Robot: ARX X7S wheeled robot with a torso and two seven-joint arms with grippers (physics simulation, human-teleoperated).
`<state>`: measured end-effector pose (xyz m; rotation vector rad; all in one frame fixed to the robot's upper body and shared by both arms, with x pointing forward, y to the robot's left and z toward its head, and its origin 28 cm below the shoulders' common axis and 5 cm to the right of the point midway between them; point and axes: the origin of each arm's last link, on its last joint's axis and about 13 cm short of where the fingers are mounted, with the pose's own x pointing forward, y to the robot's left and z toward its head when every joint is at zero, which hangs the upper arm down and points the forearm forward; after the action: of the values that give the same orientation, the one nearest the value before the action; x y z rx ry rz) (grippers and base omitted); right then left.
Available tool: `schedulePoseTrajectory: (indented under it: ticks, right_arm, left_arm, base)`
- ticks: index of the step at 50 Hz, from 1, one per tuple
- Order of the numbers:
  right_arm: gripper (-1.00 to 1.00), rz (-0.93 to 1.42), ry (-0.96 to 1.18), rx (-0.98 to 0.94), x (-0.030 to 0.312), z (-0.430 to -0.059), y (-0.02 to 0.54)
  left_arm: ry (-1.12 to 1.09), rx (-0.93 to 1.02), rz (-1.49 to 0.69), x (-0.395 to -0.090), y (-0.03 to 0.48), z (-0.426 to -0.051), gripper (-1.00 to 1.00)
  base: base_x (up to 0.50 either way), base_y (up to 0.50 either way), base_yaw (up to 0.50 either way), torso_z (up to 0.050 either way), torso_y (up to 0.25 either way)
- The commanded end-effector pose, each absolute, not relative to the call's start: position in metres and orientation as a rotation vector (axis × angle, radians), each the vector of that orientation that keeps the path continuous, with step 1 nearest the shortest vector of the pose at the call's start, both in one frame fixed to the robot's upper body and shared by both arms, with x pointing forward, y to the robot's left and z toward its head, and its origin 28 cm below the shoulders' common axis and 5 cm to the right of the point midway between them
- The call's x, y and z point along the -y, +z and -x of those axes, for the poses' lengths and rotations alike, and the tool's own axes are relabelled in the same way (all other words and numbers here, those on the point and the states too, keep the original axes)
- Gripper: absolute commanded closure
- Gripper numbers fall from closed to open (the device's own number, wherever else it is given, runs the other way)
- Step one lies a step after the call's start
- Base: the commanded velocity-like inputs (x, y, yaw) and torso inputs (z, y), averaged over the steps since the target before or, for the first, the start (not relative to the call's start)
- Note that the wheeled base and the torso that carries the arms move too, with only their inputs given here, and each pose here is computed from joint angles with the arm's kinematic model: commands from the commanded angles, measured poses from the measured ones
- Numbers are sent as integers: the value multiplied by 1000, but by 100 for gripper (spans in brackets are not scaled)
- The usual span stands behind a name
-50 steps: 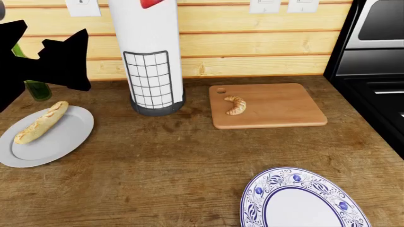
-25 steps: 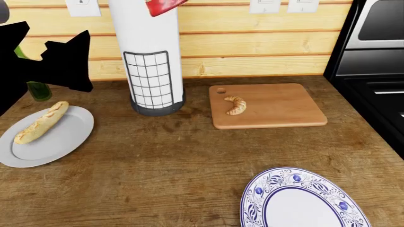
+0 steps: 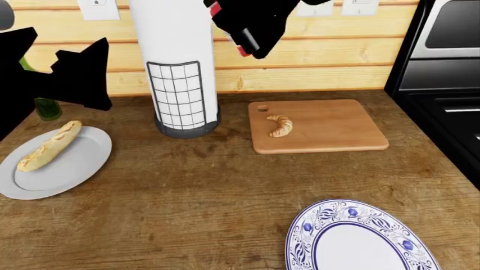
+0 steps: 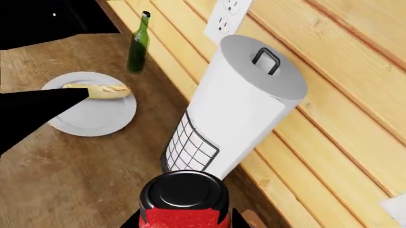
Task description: From the different types of pastries on the counter, select a croissant and place it on the cutting board. Then retrieve a jar of jam from the cabinet and place it alongside the croissant on the cutting board.
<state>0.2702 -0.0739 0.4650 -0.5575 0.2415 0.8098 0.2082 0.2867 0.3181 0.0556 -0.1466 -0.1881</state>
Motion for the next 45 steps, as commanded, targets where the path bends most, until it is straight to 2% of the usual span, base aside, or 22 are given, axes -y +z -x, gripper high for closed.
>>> schedulePoseTrajectory:
  ticks: [1,15,20,25,39,45]
  right_arm:
    - [100,336,514,-537,122,-330,413]
    - [100,189,417,-514,133,-354,385]
    - [100,312,344,-582,135,-357,367]
    - [100,339,326,-590,137,-351,360]
    - [100,266,333,-505,139,-334,349]
    - [100,141,365,-353,140,-343,355]
  left_arm:
    - [-189,144,-56,-286,317,-209,-100]
    - [-186,138,-53,-287,314,-210,-100]
    - [-185,134,-51,-288,311,-211,-100]
    - [-186,129,-47,-288,308,-212,-100]
    - [-191,123,-40,-286,303,-215,-100]
    - [-193,122,-41,-285,303,-214,-100]
  base:
    - [0,-3,0,0,0]
    - [5,0,0,0,0]
    - [5,0,0,0,0]
    - [5,0,0,0,0]
    - [0,0,0,0,0]
    - [0,0,0,0,0]
